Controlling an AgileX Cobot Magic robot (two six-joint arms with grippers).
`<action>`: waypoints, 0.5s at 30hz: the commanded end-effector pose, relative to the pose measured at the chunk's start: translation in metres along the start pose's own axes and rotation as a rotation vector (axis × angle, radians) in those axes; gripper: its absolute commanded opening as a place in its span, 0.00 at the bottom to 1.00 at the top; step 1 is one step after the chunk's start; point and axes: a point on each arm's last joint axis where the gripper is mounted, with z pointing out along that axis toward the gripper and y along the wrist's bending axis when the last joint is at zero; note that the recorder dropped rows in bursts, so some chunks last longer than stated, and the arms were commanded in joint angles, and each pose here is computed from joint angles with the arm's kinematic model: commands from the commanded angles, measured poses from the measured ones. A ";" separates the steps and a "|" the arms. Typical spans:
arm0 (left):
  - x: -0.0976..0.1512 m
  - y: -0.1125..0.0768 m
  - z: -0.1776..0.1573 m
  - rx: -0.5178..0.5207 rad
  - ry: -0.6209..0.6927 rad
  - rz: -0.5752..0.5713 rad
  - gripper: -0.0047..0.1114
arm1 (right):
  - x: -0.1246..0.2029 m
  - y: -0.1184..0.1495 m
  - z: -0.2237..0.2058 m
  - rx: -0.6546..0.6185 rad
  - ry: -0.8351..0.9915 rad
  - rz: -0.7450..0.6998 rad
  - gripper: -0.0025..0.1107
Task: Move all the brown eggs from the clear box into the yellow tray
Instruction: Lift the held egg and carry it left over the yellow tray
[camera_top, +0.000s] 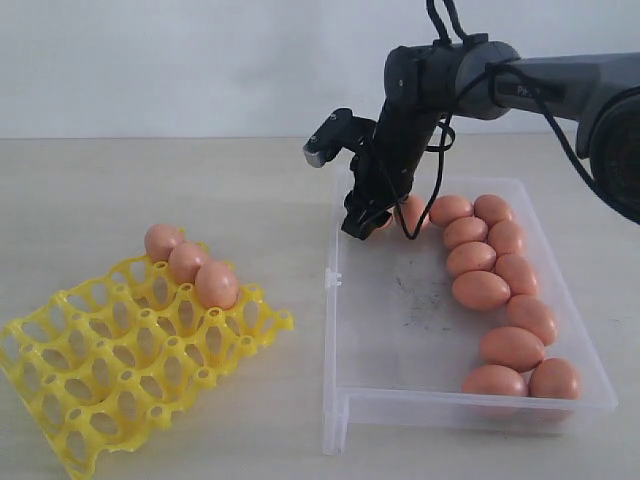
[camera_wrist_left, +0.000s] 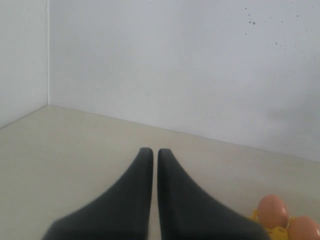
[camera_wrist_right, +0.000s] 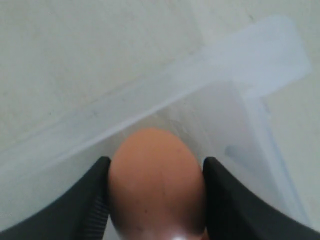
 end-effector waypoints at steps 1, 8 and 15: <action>-0.002 0.000 0.000 0.000 -0.017 -0.018 0.07 | -0.003 -0.001 -0.001 -0.005 -0.036 0.076 0.02; -0.002 0.000 0.000 0.000 -0.017 -0.018 0.07 | -0.015 -0.002 -0.001 -0.024 -0.172 0.360 0.02; -0.001 0.000 0.000 0.000 -0.015 -0.018 0.07 | -0.024 -0.009 -0.016 0.014 -0.275 0.551 0.02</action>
